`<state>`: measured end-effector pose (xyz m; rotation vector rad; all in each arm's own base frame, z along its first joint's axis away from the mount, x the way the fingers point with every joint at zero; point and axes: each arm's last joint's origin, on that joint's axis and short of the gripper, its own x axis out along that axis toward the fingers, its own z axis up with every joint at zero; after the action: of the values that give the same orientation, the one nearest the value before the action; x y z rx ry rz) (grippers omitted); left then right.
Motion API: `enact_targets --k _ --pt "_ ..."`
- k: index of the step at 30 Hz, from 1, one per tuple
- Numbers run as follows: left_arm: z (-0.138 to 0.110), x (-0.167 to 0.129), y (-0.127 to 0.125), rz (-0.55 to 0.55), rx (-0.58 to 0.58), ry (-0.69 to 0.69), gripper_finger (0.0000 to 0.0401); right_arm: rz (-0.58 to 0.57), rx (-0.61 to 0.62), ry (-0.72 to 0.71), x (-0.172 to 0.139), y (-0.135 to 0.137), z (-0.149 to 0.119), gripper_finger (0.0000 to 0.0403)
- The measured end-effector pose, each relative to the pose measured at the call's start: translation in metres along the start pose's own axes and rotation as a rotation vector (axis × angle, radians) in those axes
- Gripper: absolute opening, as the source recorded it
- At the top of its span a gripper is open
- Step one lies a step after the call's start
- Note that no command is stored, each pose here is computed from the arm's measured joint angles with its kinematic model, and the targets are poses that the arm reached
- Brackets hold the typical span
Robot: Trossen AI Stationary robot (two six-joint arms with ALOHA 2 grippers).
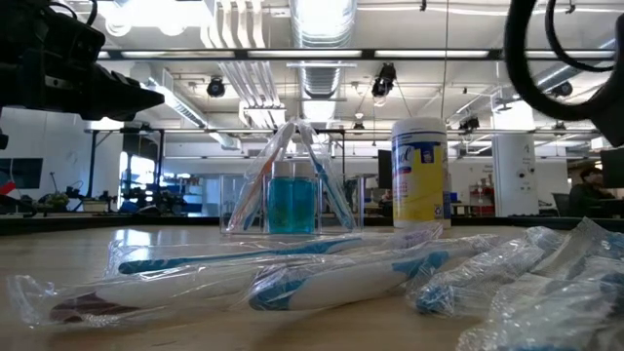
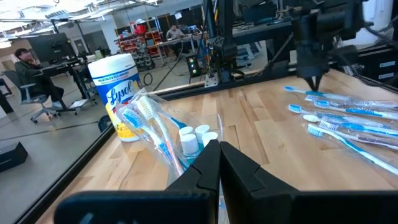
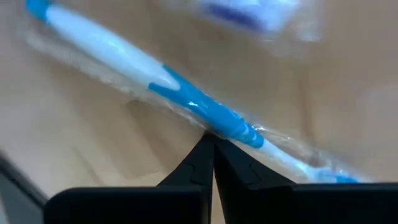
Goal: Pick & Place toothbrushing station
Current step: Put the blue toothbrush into the transparent organizer
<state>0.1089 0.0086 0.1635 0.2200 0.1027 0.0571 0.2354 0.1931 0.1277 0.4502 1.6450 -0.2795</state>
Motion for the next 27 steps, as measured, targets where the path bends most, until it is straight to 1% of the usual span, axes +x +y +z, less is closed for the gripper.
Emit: enact_targets --k 5,12,17,20,24,27 --pt "0.0 0.0 0.0 0.0 0.0 0.0 0.001 -0.075 0.116 -0.074 -0.003 -0.025 0.01 0.0008" --pt "0.0 0.0 0.0 0.001 0.0 0.001 0.001 -0.217 0.275 -0.157 -0.012 -0.061 0.023 0.0008" --pt "0.0 0.0 0.0 0.001 0.0 0.001 0.001 -0.324 0.321 -0.281 -0.017 -0.084 0.038 0.0008" --pt "0.0 0.0 0.0 0.0 0.0 0.001 0.001 -0.34 0.329 -0.32 -0.021 -0.094 0.048 0.0008" --pt "0.0 0.0 0.0 0.0 0.0 0.003 0.001 -0.333 0.327 -0.302 -0.024 -0.104 0.056 0.0008" --pt "-0.001 0.0 0.0 -0.001 0.0 0.005 0.001 -0.302 0.329 -0.323 -0.035 -0.105 0.059 0.0008"
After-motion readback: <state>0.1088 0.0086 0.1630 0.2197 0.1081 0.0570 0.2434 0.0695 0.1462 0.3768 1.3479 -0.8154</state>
